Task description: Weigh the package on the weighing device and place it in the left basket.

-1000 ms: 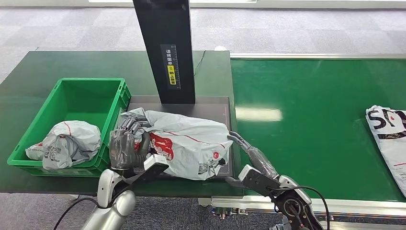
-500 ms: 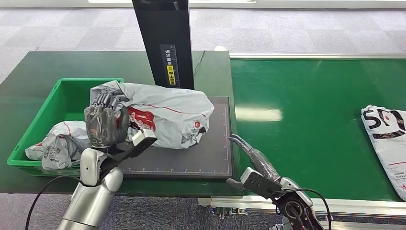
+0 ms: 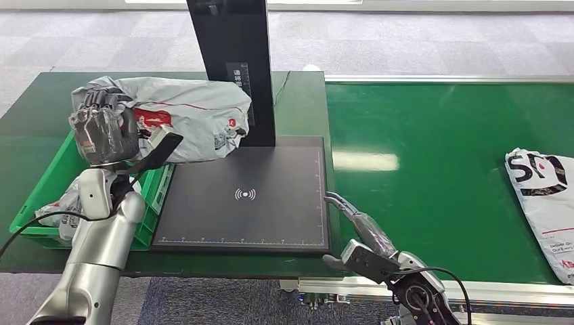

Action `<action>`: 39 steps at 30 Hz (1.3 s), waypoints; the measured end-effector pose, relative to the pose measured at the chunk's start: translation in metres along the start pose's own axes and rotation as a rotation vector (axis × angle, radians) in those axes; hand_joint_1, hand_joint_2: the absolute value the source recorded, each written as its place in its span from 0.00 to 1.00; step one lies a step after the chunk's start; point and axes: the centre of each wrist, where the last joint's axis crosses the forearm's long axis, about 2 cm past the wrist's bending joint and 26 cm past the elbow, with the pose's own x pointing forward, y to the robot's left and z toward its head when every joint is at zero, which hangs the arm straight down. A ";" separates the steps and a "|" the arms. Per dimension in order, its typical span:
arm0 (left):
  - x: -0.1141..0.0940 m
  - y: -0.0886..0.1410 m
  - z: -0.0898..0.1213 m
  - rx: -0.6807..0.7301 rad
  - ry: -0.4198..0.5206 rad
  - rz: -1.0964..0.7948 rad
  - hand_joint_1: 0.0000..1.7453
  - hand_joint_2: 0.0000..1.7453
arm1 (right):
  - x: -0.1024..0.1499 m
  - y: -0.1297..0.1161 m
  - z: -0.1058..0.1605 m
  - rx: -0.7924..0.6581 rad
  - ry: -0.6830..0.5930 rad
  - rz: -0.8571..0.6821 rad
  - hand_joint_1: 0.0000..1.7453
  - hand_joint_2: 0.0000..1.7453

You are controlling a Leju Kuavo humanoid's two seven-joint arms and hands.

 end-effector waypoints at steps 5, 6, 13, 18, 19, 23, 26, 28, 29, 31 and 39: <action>-0.024 -0.006 -0.010 -0.049 0.137 -0.059 1.00 1.00 | -0.001 -0.001 0.000 0.006 0.002 0.003 0.00 1.00; -0.029 -0.008 -0.011 -0.060 0.154 -0.068 1.00 1.00 | -0.001 -0.001 -0.001 0.008 0.002 0.004 0.00 1.00; -0.051 -0.019 -0.008 -0.155 0.256 -0.119 1.00 1.00 | 0.000 -0.008 -0.013 0.023 -0.010 0.013 0.00 1.00; -0.056 -0.032 0.001 -0.334 0.324 -0.103 1.00 1.00 | -0.001 -0.014 -0.025 0.035 -0.018 0.016 0.00 1.00; -0.057 -0.035 0.003 -0.383 0.340 -0.093 0.99 1.00 | -0.001 -0.015 -0.028 0.039 -0.018 0.017 0.00 1.00; -0.062 -0.045 0.013 -0.620 0.404 -0.032 0.29 1.00 | -0.002 -0.019 -0.039 0.060 -0.024 0.016 0.00 1.00; -0.066 -0.047 0.015 -0.700 0.436 -0.051 0.00 1.00 | -0.003 -0.020 -0.047 0.078 -0.026 0.014 0.00 1.00; -0.069 -0.047 0.016 -0.692 0.456 -0.093 0.00 1.00 | -0.002 -0.019 -0.051 0.087 -0.026 0.012 0.00 1.00; -0.070 -0.047 0.016 -0.685 0.465 -0.109 0.00 1.00 | -0.002 -0.019 -0.052 0.090 -0.024 0.010 0.00 1.00; -0.073 -0.046 0.017 -0.678 0.478 -0.130 0.00 1.00 | -0.002 -0.017 -0.053 0.097 -0.017 0.008 0.00 1.00; -0.083 -0.044 0.025 -0.493 0.510 -0.113 0.00 1.00 | -0.001 -0.011 -0.056 0.111 0.009 0.000 0.00 1.00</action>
